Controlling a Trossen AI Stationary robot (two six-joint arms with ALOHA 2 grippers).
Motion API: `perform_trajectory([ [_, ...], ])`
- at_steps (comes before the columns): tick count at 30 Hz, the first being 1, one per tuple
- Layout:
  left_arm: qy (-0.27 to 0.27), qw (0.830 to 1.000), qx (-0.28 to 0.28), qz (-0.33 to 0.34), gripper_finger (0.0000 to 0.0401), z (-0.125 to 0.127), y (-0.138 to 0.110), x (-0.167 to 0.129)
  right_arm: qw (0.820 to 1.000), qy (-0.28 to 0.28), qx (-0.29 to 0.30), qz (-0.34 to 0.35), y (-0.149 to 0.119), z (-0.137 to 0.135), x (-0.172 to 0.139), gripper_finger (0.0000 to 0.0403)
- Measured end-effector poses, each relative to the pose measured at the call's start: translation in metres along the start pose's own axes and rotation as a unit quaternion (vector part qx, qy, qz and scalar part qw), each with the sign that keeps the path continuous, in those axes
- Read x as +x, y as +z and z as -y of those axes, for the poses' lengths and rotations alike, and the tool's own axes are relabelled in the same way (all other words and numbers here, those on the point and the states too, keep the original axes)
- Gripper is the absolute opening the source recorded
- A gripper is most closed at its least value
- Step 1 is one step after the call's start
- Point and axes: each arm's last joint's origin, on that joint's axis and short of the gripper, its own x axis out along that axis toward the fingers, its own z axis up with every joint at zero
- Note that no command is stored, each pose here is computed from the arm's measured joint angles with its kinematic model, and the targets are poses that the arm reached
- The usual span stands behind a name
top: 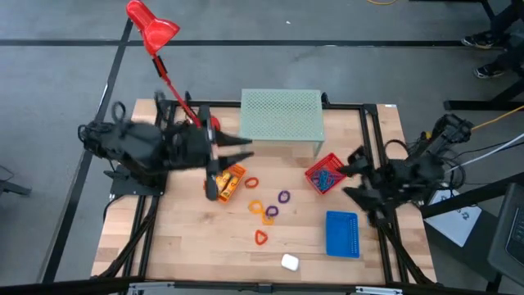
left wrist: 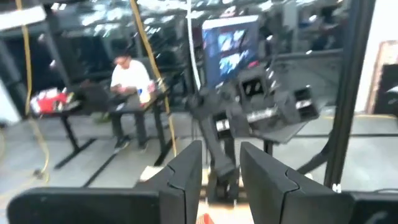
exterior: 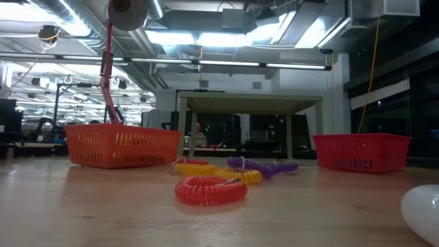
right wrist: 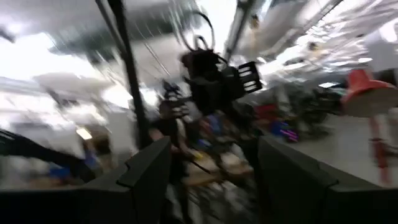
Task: Pick & Place Office Desk Supplies
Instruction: Put the orange spring keychain into the blue bin
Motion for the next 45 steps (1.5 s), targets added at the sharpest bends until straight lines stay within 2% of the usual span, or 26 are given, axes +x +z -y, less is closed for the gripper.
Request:
perform_trajectory([
  [4, 0.028, 0.998, -0.053, 0.006, 0.0107, 0.005, -0.045, -0.004, 0.995, -0.029, -0.05, -0.079, 0.003, 0.003, 0.028, 0.0243],
  [7, 0.04, 0.991, -0.12, 0.044, 0.0107, 0.007, -0.099, -0.011, 0.986, -0.042, -0.055, -0.155, 0.005, 0.008, 0.039, 0.0243],
  [10, 0.041, 0.979, -0.175, 0.093, 0.0107, 0.005, -0.157, -0.027, 0.969, -0.072, -0.066, -0.227, -0.001, 0.012, 0.047, 0.0243],
  [12, 0.04, 0.967, -0.223, 0.119, 0.0107, -0.001, -0.189, -0.041, 0.952, -0.097, -0.074, -0.282, -0.011, 0.016, 0.051, 0.0243],
  [15, 0.037, 0.955, -0.271, 0.114, 0.0107, -0.001, -0.229, -0.057, 0.924, -0.105, -0.037, -0.366, -0.035, 0.022, 0.064, 0.0243],
  [18, 0.007, 0.954, -0.286, 0.086, 0.0107, 0.003, -0.257, -0.065, 0.909, -0.072, 0.014, -0.409, -0.06, 0.024, 0.083, 0.0243],
  [21, -0.039, 0.95, -0.3, 0.074, 0.0107, 0.006, -0.27, -0.068, 0.914, -0.035, 0.043, -0.402, -0.077, 0.022, 0.1, 0.0243],
  [24, -0.053, 0.951, -0.299, 0.062, 0.0107, 0.007, -0.279, -0.069, 0.925, -0.014, 0.044, -0.377, -0.086, 0.023, 0.113, 0.0243],
  [28, -0.064, 0.952, -0.294, 0.048, 0.0107, 0.007, -0.289, -0.07, 0.944, -0.003, 0.031, -0.328, -0.085, 0.028, 0.126, 0.0243],
  [30, -0.063, 0.951, -0.3, 0.035, 0.0107, 0.007, -0.294, -0.07, 0.951, -0.008, 0.047, -0.305, -0.08, 0.032, 0.13, 0.0243],
  [34, -0.056, 0.954, -0.295, -0.007, 0.0107, 0.008, -0.306, -0.07, 0.951, -0.037, 0.099, -0.292, -0.078, 0.038, 0.133, 0.0243],
  [38, -0.065, 0.952, -0.297, -0.038, 0.0106, 0.009, -0.312, -0.071, 0.946, -0.041, 0.1, -0.304, -0.084, 0.043, 0.136, 0.0243],
  [40, -0.092, 0.947, -0.303, -0.048, 0.0102, 0.011, -0.313, -0.071, 0.935, -0.08, 0.096, -0.333, -0.097, 0.048, 0.134, 0.0243],
  [42, -0.098, 0.946, -0.305, -0.049, 0.0095, 0.011, -0.313, -0.071, 0.912, -0.151, 0.092, -0.371, -0.116, 0.055, 0.129, 0.0243],
  [45, -0.095, 0.948, -0.298, -0.051, 0.0081, 0.012, -0.313, -0.072, 0.85, -0.236, 0.076, -0.465, -0.151, 0.07, 0.115, 0.0243],
])
